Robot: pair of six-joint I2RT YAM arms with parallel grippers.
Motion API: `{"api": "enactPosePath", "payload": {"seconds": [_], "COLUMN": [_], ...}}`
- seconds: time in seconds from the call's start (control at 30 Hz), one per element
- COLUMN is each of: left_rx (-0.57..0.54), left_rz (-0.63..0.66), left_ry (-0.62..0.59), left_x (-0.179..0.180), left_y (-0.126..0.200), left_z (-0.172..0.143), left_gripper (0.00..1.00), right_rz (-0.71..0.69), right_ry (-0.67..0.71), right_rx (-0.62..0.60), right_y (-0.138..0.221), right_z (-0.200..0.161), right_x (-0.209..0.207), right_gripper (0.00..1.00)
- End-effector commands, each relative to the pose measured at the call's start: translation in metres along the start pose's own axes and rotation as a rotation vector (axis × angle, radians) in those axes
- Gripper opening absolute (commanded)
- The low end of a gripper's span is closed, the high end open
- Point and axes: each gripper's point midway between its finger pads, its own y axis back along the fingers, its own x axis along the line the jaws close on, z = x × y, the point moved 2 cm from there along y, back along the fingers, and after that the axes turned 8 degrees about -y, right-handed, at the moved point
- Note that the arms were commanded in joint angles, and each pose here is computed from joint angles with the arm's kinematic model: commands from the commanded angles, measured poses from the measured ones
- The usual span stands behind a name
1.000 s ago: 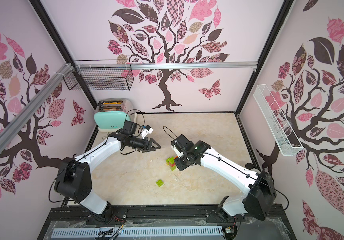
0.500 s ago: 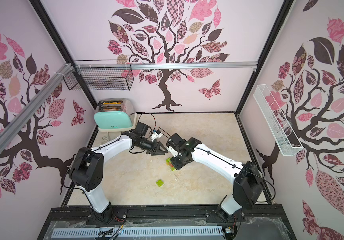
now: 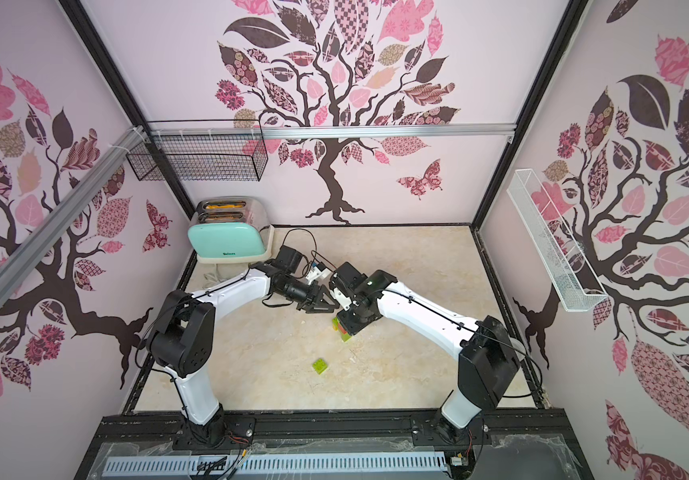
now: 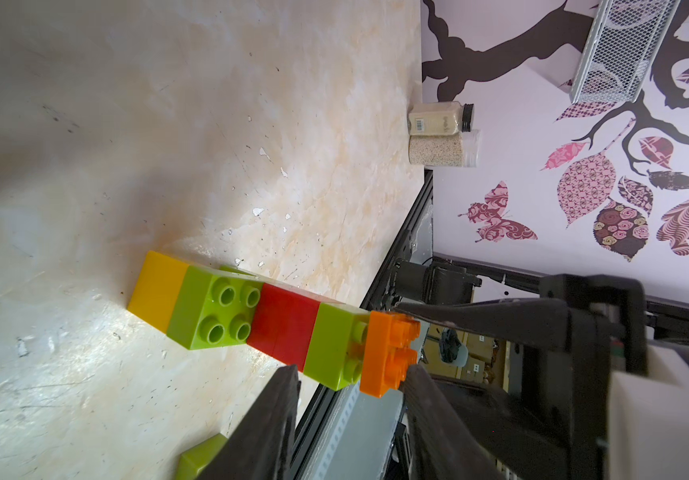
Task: Assemble a giraffe with lego
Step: Assemble the lego brick with the lego brick.
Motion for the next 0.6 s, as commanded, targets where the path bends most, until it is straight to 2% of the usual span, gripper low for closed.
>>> {"api": "enactPosePath", "payload": {"seconds": [0.0, 0.57], "left_rx": [0.018, 0.038], "left_rz": [-0.024, -0.021], "left_ry": [-0.022, 0.007], "left_x": [-0.003, 0.005], "left_y": [-0.007, -0.014], "left_z": [0.001, -0.004], "left_gripper": [0.48, 0.48], "right_rz": [0.007, -0.006], "right_ry": [-0.01, -0.028], "right_rx": [0.014, 0.014], "right_y": [0.002, 0.007], "right_z": [0.003, 0.008], "right_x": [0.003, 0.006], "right_gripper": [0.15, 0.15]}}
